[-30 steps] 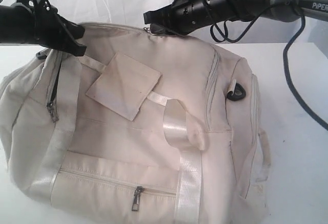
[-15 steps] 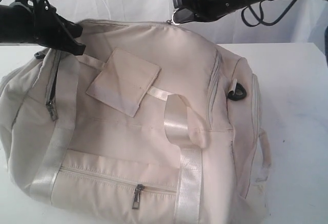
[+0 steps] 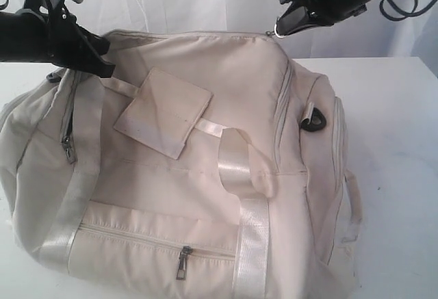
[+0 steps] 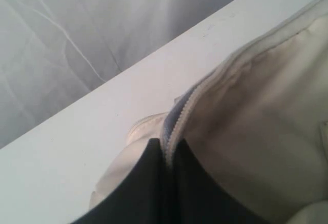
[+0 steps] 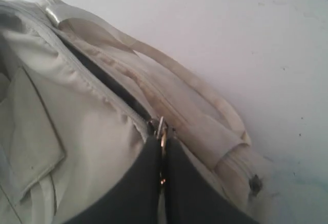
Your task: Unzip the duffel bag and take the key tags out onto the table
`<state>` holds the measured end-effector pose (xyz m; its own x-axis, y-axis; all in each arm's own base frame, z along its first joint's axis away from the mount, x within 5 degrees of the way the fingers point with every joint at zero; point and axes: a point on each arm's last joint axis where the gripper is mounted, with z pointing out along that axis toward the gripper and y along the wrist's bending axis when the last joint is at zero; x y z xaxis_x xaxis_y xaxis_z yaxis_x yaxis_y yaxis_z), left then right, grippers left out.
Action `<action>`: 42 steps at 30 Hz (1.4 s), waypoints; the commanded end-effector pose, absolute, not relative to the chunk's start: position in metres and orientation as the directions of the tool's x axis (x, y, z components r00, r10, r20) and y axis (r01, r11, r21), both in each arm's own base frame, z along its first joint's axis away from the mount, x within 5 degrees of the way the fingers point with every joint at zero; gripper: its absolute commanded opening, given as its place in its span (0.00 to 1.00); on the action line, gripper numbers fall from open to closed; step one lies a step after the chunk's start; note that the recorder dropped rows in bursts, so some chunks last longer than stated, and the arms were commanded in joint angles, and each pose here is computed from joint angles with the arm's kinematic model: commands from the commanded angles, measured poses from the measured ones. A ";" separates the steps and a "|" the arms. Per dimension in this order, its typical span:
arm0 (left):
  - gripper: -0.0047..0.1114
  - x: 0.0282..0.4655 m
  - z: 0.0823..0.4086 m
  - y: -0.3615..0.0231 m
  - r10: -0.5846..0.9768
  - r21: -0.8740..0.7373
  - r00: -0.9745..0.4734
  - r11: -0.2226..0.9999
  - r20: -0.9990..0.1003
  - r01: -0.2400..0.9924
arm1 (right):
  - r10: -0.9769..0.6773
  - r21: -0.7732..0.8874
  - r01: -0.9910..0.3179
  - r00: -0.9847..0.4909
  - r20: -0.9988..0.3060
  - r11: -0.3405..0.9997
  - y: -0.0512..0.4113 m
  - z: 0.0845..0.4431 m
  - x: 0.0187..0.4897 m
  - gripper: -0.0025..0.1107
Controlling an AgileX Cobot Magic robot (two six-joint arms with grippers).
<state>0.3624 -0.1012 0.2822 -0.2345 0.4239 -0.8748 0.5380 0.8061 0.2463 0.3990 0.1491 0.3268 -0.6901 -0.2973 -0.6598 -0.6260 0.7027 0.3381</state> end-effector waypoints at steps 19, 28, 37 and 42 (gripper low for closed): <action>0.04 0.365 0.286 -0.095 0.372 0.215 -0.266 0.853 -0.889 0.475 | -0.398 0.264 -0.583 -0.758 -0.517 0.768 0.118 0.354 0.354 0.02; 0.04 0.365 0.286 -0.095 0.372 0.215 -0.266 0.853 -0.889 0.475 | -0.376 0.244 -0.546 -0.777 -0.505 0.801 0.108 0.341 0.325 0.02; 0.35 0.339 0.319 -0.109 0.372 0.212 -0.129 0.743 -0.919 0.635 | -0.333 0.247 -0.529 -0.768 -0.547 0.812 0.108 0.339 0.326 0.02; 0.64 0.316 0.332 -0.116 0.307 0.061 -0.210 0.682 -0.928 0.729 | -0.337 0.248 -0.536 -0.762 -0.553 0.807 0.109 0.339 0.326 0.02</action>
